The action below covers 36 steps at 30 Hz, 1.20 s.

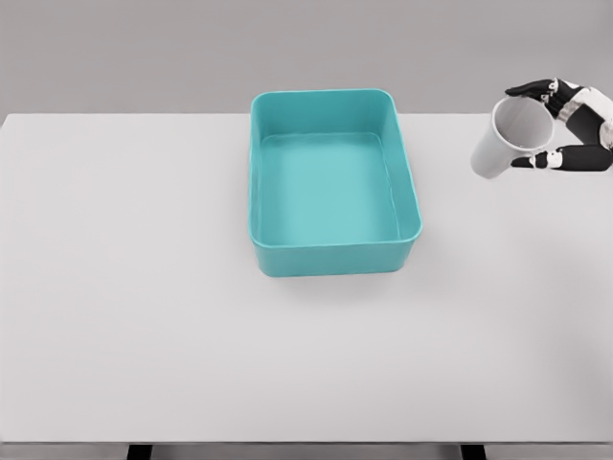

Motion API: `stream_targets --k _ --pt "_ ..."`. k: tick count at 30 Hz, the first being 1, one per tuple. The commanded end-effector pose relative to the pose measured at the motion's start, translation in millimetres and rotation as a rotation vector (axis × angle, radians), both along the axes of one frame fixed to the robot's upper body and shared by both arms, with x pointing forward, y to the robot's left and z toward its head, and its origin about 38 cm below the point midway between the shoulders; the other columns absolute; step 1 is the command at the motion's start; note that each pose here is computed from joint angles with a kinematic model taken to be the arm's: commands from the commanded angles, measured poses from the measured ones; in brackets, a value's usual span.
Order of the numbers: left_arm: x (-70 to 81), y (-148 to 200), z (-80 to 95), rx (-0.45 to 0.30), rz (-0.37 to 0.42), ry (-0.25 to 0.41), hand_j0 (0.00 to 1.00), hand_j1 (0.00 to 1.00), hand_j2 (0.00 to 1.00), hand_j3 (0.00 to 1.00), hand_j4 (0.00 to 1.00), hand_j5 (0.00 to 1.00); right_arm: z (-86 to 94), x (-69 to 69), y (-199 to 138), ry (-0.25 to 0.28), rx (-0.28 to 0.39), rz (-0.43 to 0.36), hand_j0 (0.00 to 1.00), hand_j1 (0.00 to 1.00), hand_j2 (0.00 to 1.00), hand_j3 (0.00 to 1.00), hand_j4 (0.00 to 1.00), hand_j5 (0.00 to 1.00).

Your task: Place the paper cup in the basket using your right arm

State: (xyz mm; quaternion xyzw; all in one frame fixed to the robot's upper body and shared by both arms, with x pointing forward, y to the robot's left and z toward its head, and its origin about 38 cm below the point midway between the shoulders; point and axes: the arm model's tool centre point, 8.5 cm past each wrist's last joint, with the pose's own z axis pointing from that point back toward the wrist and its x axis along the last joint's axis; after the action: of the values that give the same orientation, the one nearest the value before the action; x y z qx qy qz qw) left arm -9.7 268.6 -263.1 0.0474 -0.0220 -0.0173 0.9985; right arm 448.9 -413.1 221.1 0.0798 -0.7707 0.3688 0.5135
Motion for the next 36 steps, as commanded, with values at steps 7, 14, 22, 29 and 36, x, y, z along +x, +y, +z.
stream_targets --k 7,14,22,29,36 --pt "0.0 0 0.0 0.0 0.002 0.0 1.0 1.0 1.0 1.0 1.0 1.0 13.2 14.0 40 -0.025 0.059 0.073 0.72 0.72 0.72 0.72 0.72 0.72" --pt "0.0 0 0.0 0.0 0.0 0.0 1.0 1.0 1.0 1.0 1.0 1.0 16.6 25.2 67 -0.03 0.087 0.11 0.72 0.72 0.72 0.72 0.72 0.72" --pt "0.0 0 0.0 0.0 0.0 0.0 1.0 1.0 1.0 1.0 1.0 1.0 16.8 37.1 107 -0.023 0.098 0.171 0.72 0.72 0.72 0.72 0.72 0.72" --pt "0.0 0 0.0 0.0 0.0 0.0 1.0 1.0 1.0 1.0 1.0 1.0 15.0 41.7 137 -0.033 0.09 0.216 0.72 0.72 0.72 0.72 0.72 0.72" --pt "0.0 0 0.0 0.0 0.0 0.0 1.0 1.0 1.0 1.0 1.0 1.0 12.9 43.1 154 -0.037 0.089 0.24 0.72 0.72 0.72 0.72 0.72 0.72"
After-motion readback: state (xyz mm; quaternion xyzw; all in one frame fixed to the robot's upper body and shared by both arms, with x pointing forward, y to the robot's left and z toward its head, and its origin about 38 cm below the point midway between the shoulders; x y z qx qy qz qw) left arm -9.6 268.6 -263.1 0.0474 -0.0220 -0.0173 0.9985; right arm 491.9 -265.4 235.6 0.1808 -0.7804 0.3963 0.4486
